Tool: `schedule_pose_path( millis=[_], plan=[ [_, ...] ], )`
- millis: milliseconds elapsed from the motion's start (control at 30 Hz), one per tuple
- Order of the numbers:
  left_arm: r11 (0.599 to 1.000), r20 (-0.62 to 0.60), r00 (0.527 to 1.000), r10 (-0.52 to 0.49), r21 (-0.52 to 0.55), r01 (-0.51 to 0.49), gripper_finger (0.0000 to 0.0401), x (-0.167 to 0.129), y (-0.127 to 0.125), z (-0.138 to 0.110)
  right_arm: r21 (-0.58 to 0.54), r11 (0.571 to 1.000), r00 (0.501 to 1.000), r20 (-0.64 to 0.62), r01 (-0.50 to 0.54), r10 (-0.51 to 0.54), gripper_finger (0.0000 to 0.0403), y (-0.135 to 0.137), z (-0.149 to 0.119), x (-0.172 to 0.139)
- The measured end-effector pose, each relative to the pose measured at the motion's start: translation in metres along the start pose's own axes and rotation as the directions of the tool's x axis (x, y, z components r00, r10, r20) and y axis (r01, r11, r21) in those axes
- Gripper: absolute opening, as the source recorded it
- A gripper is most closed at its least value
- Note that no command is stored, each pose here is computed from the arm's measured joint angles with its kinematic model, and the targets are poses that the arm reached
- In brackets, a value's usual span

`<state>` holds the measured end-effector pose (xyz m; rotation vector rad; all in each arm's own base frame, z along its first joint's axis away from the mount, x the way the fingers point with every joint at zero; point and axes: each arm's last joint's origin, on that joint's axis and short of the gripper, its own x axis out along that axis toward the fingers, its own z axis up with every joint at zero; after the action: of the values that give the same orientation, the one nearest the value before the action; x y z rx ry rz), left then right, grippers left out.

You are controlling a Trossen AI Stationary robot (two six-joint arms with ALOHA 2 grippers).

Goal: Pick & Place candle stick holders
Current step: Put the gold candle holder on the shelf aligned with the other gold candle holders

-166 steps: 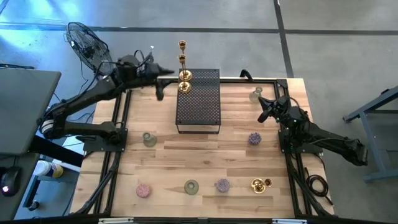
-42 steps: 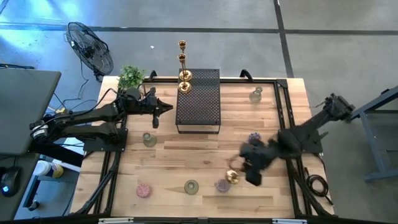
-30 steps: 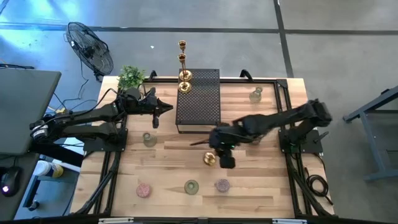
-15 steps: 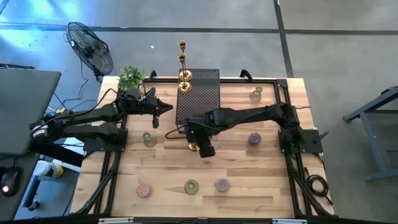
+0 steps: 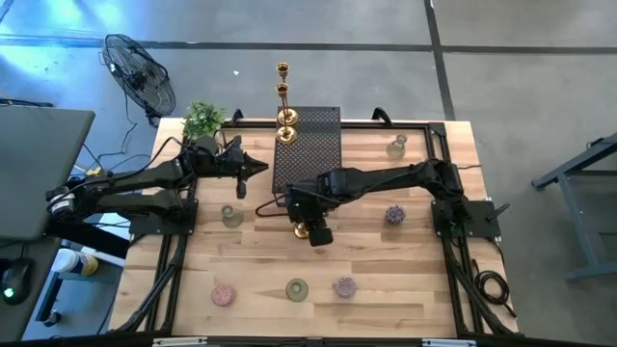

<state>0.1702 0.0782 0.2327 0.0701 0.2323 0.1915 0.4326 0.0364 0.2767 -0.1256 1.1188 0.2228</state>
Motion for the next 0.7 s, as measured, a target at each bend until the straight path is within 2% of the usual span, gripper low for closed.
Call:
schedule_pose_path(
  millis=[300,433,567,700],
  plan=[
    [1.0,-0.026,1.0,-0.005,-0.012,0.005,0.0028,0.0,0.0,-0.003,-0.04,0.999,0.999,0.032,0.008,-0.007,0.0208,0.0,0.003,-0.004],
    [1.0,-0.041,0.999,-0.008,-0.021,0.007,0.0028,0.0,-0.001,-0.004,-0.059,0.998,0.996,0.084,0.025,-0.02,0.0213,0.006,0.01,-0.037],
    [0.999,-0.047,0.999,-0.011,-0.043,0.009,0.0028,0.0,-0.001,-0.005,-0.097,0.991,0.991,0.112,0.09,-0.079,0.0176,0.019,0.003,-0.076],
    [0.997,-0.047,0.997,-0.059,-0.045,0.057,0.0028,-0.002,-0.005,-0.004,-0.107,0.989,0.977,0.199,0.099,-0.076,0.009,0.028,-0.021,-0.088]
  ],
)
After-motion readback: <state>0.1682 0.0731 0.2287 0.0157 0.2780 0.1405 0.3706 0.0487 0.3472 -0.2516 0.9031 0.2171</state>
